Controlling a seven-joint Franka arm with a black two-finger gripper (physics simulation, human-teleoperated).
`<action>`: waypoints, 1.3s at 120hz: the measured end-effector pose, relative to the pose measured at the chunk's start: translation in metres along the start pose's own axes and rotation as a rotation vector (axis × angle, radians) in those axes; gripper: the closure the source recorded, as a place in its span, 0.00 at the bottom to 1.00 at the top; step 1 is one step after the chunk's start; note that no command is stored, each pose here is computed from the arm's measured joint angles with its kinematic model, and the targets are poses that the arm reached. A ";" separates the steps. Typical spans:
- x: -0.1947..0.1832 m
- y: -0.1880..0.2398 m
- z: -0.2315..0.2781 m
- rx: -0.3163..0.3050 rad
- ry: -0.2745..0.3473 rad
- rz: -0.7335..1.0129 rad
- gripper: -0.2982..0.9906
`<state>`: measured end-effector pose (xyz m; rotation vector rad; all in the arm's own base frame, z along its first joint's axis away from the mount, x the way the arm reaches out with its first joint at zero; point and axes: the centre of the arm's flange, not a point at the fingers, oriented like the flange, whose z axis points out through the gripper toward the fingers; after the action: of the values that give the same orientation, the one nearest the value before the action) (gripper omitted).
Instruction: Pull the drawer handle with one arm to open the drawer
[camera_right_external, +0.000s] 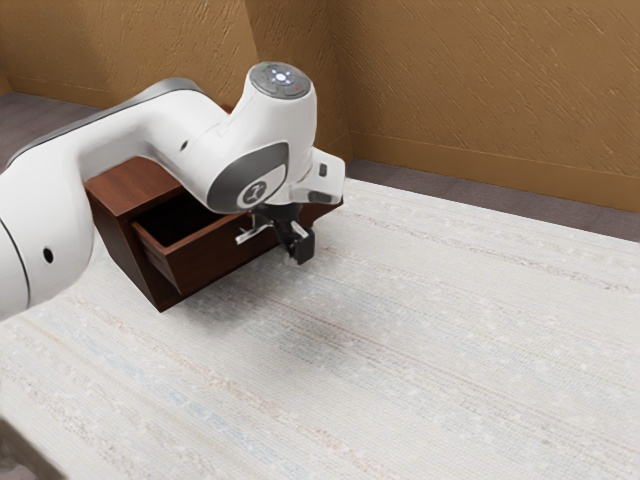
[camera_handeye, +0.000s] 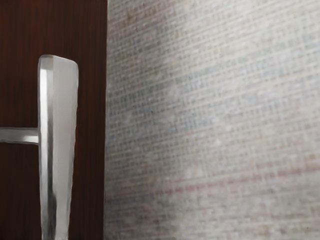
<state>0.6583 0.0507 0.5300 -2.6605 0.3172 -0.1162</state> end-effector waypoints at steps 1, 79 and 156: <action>0.000 0.000 0.000 0.000 0.001 0.000 0.26; 0.004 0.039 -0.025 -0.014 0.042 0.032 0.27; -0.035 0.037 -0.137 -0.072 0.153 -0.044 0.24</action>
<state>0.5988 -0.0318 0.6350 -2.7368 0.3181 -0.3298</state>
